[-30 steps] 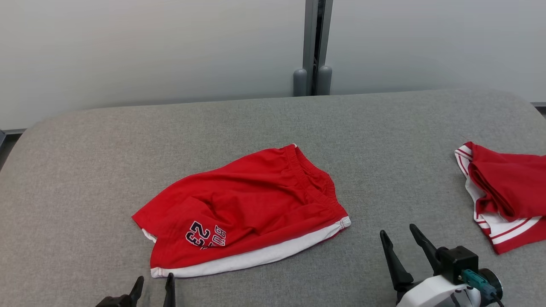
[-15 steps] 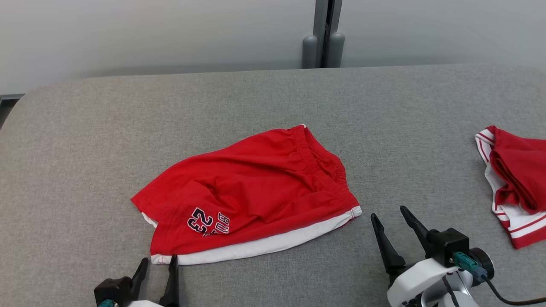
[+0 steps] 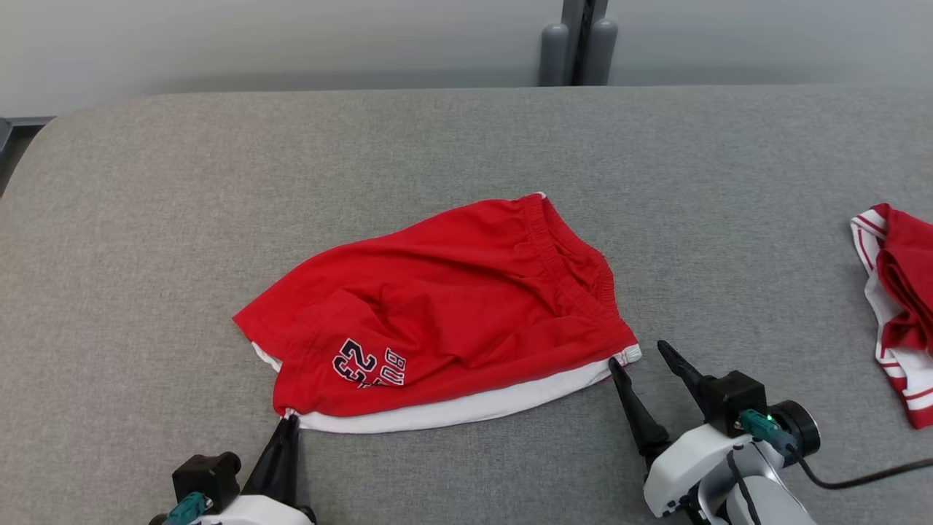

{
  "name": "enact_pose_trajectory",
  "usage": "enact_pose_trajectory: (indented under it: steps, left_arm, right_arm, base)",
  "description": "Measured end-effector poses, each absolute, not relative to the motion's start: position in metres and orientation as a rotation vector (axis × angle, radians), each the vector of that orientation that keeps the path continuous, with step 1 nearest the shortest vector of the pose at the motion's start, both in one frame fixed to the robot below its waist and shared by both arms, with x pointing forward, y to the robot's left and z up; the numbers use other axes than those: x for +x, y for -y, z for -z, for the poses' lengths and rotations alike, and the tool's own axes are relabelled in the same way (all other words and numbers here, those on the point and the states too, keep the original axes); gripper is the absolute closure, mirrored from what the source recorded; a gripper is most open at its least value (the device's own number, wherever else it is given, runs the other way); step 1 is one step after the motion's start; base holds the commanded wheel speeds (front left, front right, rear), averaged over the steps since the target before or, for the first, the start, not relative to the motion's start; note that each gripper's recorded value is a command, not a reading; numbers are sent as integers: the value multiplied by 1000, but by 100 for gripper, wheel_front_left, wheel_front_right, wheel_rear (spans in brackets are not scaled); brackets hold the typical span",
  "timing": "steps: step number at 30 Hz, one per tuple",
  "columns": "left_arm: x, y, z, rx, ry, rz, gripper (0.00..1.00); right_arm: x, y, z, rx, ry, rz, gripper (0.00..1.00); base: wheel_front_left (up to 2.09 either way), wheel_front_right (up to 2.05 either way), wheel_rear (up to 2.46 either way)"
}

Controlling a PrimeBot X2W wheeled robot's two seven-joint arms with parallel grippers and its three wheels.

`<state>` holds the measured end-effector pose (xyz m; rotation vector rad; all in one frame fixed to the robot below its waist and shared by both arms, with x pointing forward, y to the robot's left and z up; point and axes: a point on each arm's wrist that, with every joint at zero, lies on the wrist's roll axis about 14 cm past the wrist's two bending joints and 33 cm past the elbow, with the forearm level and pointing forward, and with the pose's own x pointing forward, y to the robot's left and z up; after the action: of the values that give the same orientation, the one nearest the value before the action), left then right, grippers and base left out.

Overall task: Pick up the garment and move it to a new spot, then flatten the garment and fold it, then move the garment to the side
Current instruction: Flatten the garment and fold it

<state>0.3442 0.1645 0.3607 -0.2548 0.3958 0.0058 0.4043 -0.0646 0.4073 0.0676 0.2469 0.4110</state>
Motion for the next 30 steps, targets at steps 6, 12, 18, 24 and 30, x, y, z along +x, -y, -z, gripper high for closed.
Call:
enact_pose_trajectory:
  steps: [6, 12, 18, 24, 30]
  left_arm:
    - [344, -168, -359, -255, -400, -14, 100]
    - [346, -168, -361, -257, -393, -13, 100]
    - [360, -171, -388, -254, -296, -5, 100]
    - [395, -181, -488, -177, 23, 33, 100]
    - [416, -188, -577, -94, 276, 71, 100]
  right_arm:
    - [411, 55, -395, 50, -289, -445, 6]
    - [410, 49, -389, 54, -309, -464, 100]
    - [419, 49, -417, 99, -229, -445, 100]
    - [428, 56, -498, 140, 2, -431, 100]
    - [434, 64, -567, 128, 191, -438, 100]
  base:
    - [0, 0, 0]
    - [0, 0, 0]
    - [0, 0, 0]
    - [0, 0, 0]
    - [0, 0, 0]
